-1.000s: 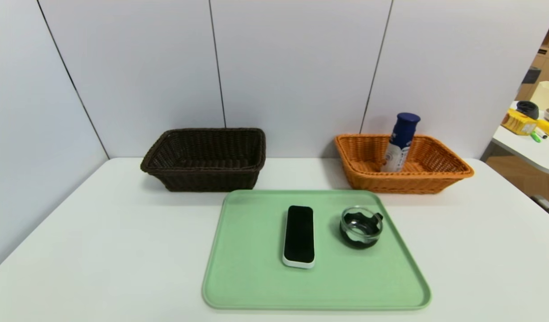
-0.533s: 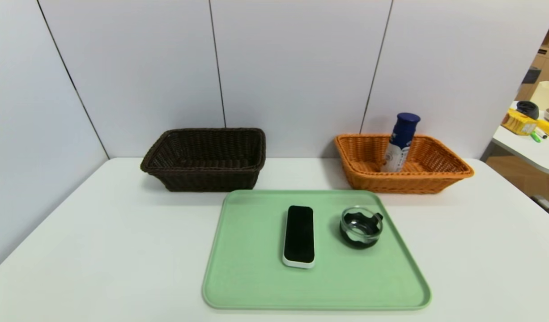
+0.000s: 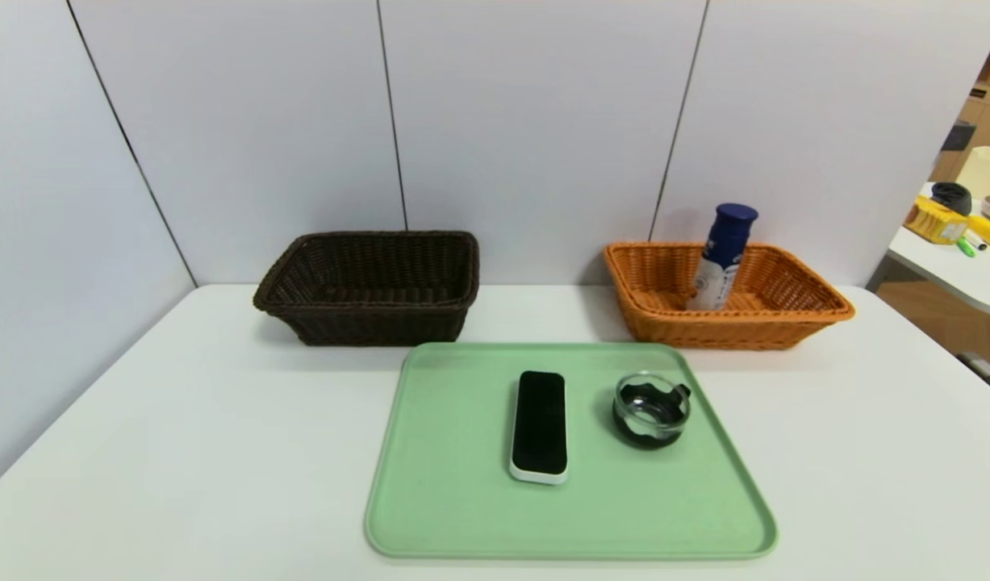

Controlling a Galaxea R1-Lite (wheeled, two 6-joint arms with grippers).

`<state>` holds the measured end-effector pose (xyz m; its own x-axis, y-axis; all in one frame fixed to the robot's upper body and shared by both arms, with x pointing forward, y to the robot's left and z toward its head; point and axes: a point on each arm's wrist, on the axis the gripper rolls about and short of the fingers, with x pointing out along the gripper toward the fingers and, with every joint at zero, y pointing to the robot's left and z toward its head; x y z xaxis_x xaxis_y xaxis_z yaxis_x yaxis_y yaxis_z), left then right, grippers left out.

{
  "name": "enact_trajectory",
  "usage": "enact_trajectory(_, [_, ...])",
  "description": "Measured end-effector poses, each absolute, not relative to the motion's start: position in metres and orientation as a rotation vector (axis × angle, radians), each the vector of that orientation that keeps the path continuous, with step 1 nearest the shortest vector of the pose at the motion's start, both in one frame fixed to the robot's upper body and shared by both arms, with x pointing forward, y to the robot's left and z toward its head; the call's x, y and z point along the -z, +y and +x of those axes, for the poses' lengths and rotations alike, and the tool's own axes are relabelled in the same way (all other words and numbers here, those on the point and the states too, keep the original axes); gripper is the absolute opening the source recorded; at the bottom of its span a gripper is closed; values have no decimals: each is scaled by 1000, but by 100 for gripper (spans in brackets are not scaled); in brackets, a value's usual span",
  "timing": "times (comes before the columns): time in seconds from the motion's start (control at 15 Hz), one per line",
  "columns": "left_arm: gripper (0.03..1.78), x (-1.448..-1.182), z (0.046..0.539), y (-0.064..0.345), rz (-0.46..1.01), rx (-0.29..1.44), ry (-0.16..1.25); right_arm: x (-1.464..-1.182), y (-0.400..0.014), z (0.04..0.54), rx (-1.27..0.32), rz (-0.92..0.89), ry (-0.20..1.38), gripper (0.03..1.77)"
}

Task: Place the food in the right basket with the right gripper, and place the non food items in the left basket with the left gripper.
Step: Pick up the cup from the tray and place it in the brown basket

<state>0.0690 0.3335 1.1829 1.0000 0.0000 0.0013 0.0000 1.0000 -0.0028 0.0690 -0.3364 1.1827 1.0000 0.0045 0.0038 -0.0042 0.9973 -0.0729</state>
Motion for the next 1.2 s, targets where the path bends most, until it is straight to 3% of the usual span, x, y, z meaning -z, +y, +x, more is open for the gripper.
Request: enact_trajectory(1.2, [169, -1183, 69, 334, -3, 0, -2, -1183, -337, 69, 1, -13, -4, 169])
